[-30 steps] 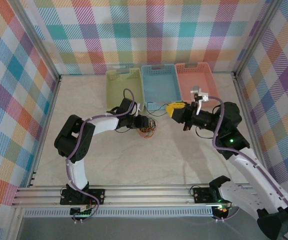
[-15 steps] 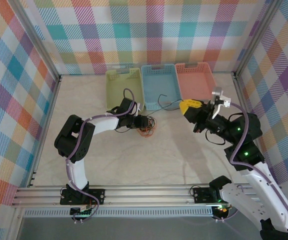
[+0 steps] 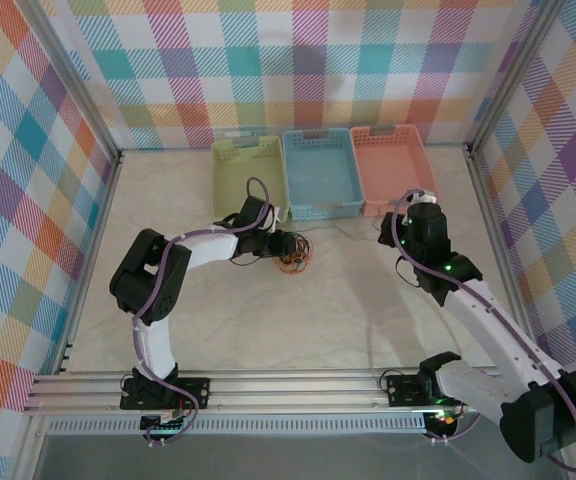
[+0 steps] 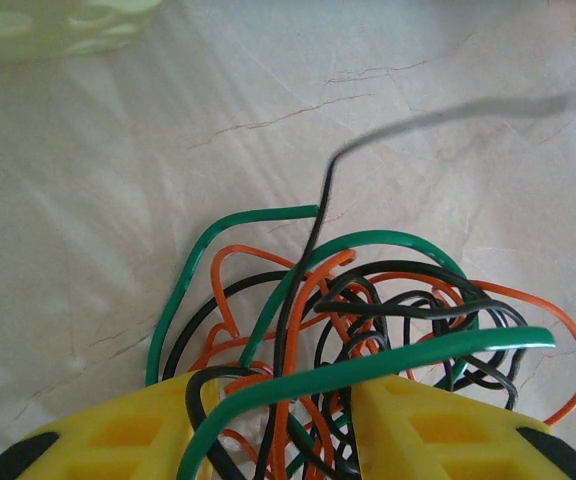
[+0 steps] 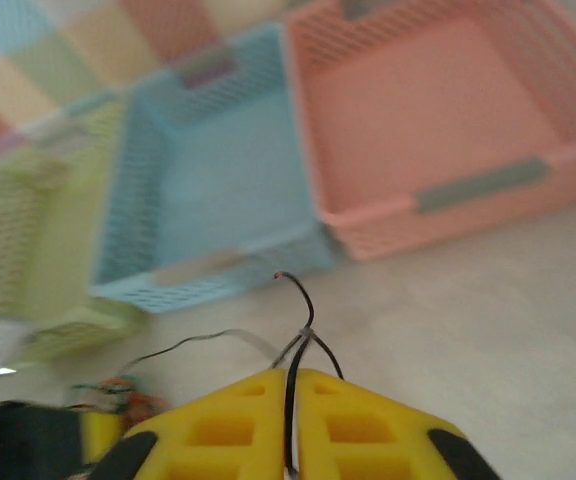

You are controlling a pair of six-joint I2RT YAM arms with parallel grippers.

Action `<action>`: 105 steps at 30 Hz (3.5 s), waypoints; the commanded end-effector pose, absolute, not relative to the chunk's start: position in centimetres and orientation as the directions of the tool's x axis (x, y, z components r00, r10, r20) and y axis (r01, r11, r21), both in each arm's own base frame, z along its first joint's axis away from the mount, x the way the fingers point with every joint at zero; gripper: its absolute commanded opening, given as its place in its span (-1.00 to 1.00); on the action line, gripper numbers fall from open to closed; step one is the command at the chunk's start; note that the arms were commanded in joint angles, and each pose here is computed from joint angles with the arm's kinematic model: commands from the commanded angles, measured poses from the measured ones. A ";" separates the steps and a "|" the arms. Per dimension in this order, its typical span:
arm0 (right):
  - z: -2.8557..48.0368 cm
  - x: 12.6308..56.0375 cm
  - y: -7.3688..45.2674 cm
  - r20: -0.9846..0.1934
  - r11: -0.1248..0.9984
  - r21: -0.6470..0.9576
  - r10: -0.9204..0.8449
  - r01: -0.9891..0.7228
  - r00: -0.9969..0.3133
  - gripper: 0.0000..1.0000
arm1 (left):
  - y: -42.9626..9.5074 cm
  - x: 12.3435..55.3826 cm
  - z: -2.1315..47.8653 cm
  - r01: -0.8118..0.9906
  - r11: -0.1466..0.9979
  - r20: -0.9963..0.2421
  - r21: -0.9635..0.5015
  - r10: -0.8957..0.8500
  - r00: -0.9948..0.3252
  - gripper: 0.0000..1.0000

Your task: Untangle the cables

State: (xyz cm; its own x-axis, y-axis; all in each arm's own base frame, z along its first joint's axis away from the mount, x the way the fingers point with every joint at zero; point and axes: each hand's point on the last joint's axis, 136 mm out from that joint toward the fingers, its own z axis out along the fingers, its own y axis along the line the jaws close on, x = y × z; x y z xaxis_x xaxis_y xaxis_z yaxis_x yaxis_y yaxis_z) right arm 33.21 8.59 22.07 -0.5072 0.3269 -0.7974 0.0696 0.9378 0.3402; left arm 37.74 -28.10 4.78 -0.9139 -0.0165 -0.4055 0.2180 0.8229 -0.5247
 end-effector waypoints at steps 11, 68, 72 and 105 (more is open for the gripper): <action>21.8 35.0 10.2 -0.737 0.862 0.506 0.411 -0.036 -0.537 0.03 | -28.2 37.9 4.8 0.221 0.824 -0.405 -0.522 -0.011 -0.914 -0.20; 1.4 35.2 20.6 -0.161 0.957 0.088 -0.262 -0.278 -0.952 -0.58 | -28.3 37.8 5.0 0.230 0.817 -0.414 -0.529 -0.011 -0.910 -0.20; 2.5 35.7 20.5 -0.220 0.957 0.078 -0.256 -0.279 -0.941 -0.97 | -28.3 37.8 5.0 0.229 0.818 -0.413 -0.527 -0.012 -0.910 -0.20; 20.4 33.2 0.2 -0.786 0.853 0.403 0.508 0.331 -0.352 -1.00 | -27.8 38.0 4.3 0.196 0.840 -0.390 -0.507 -0.021 -0.920 -0.22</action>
